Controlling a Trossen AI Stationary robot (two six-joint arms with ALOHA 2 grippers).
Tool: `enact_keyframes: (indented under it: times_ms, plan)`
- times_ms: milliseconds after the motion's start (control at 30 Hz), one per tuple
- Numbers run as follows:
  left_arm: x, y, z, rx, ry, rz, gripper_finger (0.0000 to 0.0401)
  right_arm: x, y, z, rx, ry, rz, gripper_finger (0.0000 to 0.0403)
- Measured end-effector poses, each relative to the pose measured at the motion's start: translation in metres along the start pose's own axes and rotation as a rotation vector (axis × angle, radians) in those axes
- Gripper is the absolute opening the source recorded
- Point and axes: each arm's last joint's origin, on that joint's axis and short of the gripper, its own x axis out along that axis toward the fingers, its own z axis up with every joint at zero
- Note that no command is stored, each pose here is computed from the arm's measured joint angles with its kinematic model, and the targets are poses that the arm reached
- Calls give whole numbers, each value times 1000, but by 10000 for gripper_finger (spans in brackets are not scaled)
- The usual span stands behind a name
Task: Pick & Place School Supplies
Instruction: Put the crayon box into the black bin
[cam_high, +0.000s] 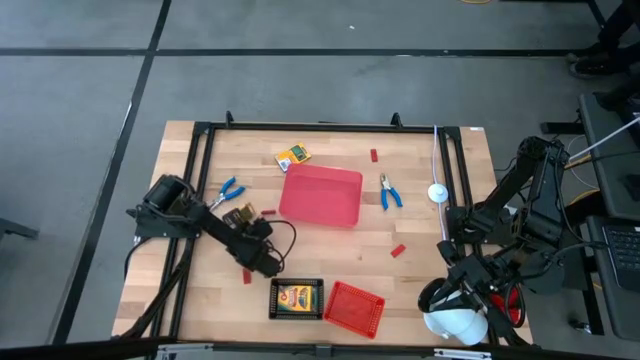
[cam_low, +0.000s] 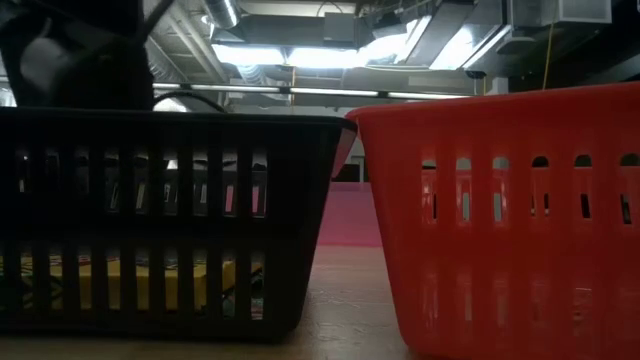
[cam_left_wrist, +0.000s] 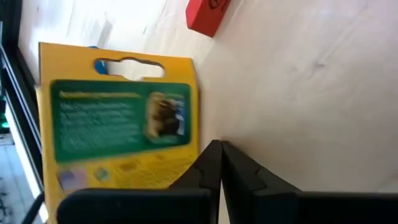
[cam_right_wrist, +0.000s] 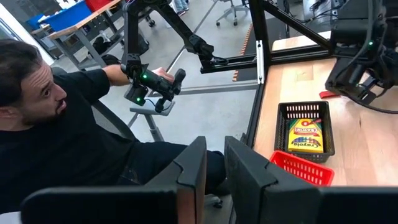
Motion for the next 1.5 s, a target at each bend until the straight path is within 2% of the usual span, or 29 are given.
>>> enact_keyframes:
  times_ms: [333, 633, 833, 933, 1033, 1233, 1333, 1500]
  plan:
    - [-10, -3, -6, -53, -4, -3, 2, 0, 1, 1, -10, -8, 5, 61]
    - [-9, 23, -7, -30, 103, 234, 2, 0, 1, 2, -27, -16, 11, 61]
    - [7, 44, 8, -35, 161, 277, 2, 0, 1, 2, -38, -19, 7, 61]
    - [16, 56, 14, -44, 182, 233, 2, 0, 1, 2, -38, -17, 10, 61]
    - [23, 69, 15, -63, 192, 144, 2, 0, 1, 2, -34, -16, 11, 61]
    - [31, 97, 9, -127, 182, 3, 2, 0, 1, 2, -30, -15, 11, 61]
    - [40, 104, 2, -146, 193, -107, 2, 0, 1, 2, -30, -16, 11, 61]
    - [39, 108, -5, -172, 159, -206, 2, 0, 1, 2, -29, -16, 11, 61]
